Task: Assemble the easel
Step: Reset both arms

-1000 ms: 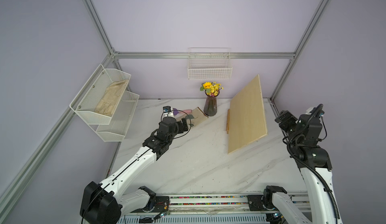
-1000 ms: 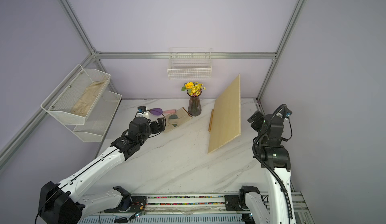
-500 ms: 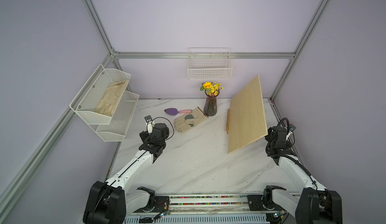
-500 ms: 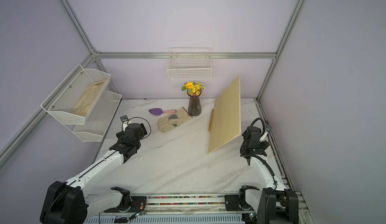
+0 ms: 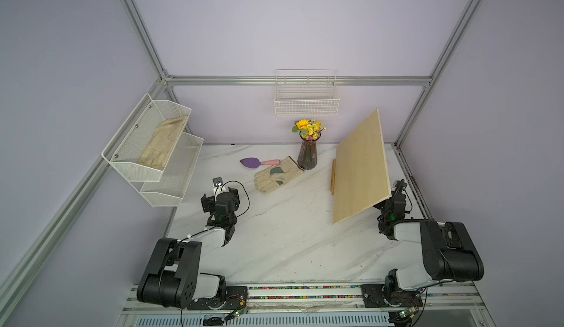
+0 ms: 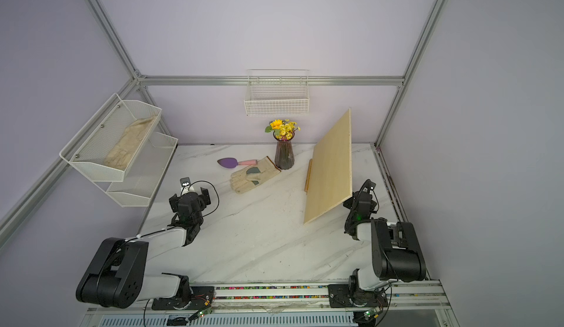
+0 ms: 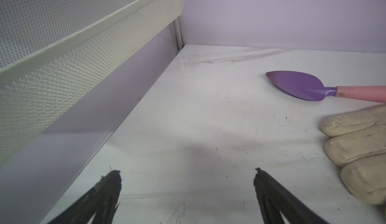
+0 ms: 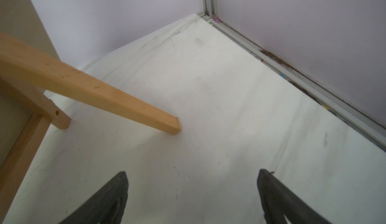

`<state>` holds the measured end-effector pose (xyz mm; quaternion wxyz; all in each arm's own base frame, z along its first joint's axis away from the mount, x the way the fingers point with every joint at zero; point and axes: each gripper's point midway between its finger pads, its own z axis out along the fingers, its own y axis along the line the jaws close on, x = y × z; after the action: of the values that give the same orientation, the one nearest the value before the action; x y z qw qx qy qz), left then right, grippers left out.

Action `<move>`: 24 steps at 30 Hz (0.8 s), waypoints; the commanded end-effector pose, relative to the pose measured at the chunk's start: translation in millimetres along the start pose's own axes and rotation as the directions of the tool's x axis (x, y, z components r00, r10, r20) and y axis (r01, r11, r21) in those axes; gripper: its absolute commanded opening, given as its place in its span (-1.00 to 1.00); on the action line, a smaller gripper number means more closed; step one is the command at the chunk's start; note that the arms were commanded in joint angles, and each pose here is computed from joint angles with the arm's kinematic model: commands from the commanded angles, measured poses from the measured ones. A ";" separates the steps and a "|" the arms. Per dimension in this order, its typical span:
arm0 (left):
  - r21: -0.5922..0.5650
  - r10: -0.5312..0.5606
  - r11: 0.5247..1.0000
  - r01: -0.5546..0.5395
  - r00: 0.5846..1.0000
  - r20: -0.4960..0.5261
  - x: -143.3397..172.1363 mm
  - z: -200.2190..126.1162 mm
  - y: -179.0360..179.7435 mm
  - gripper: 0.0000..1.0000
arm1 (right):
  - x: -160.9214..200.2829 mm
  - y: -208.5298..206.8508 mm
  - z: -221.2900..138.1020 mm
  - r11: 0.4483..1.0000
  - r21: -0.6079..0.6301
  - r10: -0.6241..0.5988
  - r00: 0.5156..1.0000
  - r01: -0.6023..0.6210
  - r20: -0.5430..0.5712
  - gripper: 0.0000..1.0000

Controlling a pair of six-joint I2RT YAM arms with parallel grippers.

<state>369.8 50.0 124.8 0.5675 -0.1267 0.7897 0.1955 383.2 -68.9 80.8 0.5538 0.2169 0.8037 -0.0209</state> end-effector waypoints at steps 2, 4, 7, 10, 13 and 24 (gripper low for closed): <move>0.110 -0.046 0.994 0.029 0.987 0.153 -15.0 2.7 -10.6 0.99 | -32.7 33.2 4.8 0.986 -0.149 -0.047 0.985 0.072 0.164 0.95; 0.161 -0.043 0.987 0.017 0.986 0.162 -8.2 2.9 -18.4 1.00 | -26.5 46.3 5.6 0.971 -0.211 -0.073 0.981 0.111 0.178 0.95; 0.236 0.005 0.970 -0.052 0.981 0.195 -5.1 1.1 -34.4 1.00 | -14.8 52.3 8.3 0.966 -0.212 -0.109 0.977 0.147 0.181 0.94; 0.200 -0.002 0.979 -0.024 0.992 0.130 -2.7 11.0 -30.9 1.00 | -9.6 54.0 12.4 0.965 -0.207 -0.120 0.976 0.157 0.180 0.94; 0.168 -0.037 0.986 0.022 0.996 0.083 0.1 22.3 -20.9 0.99 | -7.3 60.2 21.9 0.971 -0.144 -0.168 0.973 0.191 0.157 0.94; 0.169 -0.045 0.985 0.031 0.996 0.081 0.2 23.0 -18.1 0.99 | -3.9 65.4 22.5 0.967 -0.127 -0.203 0.968 0.222 0.146 0.94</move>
<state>386.7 45.5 93.8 0.5853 -0.0775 0.7957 0.1349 427.4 -14.0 85.6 0.6083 0.0895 0.7883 -0.0235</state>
